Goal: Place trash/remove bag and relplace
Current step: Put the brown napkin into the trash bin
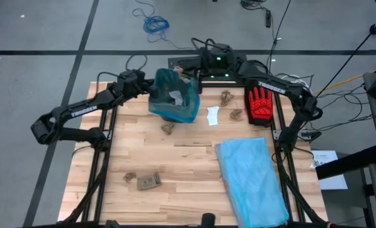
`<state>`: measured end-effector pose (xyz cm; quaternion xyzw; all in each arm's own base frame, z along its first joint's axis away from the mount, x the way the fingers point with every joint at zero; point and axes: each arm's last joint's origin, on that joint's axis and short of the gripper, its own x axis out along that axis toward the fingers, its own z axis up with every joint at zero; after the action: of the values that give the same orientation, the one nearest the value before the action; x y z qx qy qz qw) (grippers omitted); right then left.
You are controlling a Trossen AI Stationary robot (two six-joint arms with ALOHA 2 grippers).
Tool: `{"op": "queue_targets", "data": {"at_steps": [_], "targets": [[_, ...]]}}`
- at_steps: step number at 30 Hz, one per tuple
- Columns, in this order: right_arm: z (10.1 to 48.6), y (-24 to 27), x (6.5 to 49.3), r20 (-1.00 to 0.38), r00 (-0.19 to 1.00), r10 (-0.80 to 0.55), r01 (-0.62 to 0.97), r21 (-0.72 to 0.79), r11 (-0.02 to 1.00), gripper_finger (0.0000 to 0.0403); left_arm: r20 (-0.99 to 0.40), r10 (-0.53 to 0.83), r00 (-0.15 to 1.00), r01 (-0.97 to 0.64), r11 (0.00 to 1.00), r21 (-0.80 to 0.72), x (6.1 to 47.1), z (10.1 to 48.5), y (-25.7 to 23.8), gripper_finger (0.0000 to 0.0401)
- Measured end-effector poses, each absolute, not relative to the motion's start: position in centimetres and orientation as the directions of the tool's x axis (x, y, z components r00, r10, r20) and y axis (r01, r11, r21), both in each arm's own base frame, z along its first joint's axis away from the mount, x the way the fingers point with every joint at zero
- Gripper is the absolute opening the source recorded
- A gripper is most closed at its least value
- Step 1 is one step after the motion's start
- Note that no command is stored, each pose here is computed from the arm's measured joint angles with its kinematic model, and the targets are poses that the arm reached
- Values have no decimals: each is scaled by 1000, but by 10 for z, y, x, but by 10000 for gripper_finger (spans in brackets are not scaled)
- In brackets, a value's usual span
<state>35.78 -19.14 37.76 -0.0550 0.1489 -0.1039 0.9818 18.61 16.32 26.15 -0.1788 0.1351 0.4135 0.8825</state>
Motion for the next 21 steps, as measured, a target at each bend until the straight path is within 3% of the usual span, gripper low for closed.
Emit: {"op": "queue_targets", "data": {"at_steps": [4, 14, 18, 21], "targets": [[376, -193, 372, -327, 920, -216, 184, -126, 975, 43, -394, 665, 634, -765, 616, -190, 189, 259, 164, 0], [389, -196, 368, -394, 888, -236, 215, -96, 972, 224, -371, 672, 641, -757, 635, -157, 190, 262, 165, 0], [395, -197, 361, -446, 866, -224, 212, -78, 974, 239, -356, 676, 645, -750, 649, -126, 191, 267, 166, 11], [394, -195, 347, -583, 789, -196, 196, -64, 979, 228, -326, 674, 663, -733, 674, -95, 189, 276, 164, 26]]}}
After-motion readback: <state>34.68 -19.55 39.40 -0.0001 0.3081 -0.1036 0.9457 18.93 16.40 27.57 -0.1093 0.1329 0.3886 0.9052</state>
